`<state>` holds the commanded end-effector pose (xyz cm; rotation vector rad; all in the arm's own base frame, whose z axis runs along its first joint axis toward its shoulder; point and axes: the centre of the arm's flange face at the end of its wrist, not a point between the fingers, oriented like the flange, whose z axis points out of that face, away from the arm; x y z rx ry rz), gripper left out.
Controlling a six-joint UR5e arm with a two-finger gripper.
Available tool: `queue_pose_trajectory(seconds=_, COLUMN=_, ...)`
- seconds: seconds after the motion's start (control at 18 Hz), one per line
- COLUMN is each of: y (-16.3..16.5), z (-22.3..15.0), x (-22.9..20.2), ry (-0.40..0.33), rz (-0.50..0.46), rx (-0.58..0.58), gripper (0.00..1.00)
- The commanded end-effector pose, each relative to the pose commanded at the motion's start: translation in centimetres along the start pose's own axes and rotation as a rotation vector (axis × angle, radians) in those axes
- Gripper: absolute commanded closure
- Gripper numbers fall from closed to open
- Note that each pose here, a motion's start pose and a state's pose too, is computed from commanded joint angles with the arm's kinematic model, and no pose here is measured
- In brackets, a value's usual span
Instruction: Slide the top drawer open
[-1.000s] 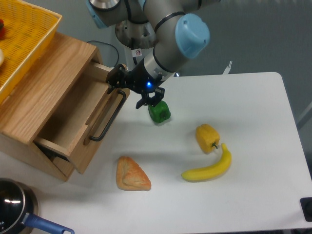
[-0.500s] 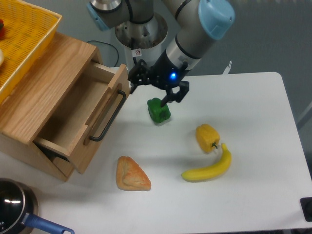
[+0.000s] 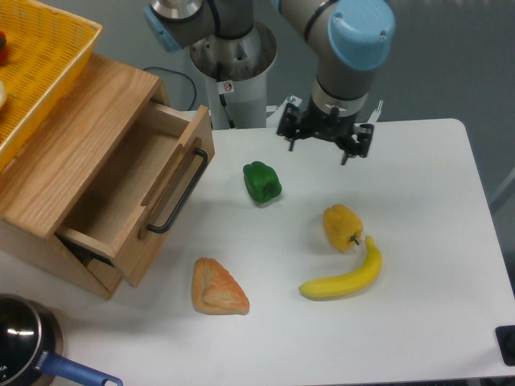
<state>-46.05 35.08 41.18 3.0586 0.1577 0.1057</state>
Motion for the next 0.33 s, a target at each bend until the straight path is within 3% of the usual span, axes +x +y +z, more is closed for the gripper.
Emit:
queue_pose_trajectory(seconds=0.11, y=0.7, z=1.2, x=-2.5, ry=-0.006, rz=0.072, rx=0.008, gripper=0.0)
queue_pose_trajectory(seconds=0.33, y=0.5, z=2.7, x=-5.9, ry=-0.057, rz=0.086, rx=0.039, gripper=0.0)
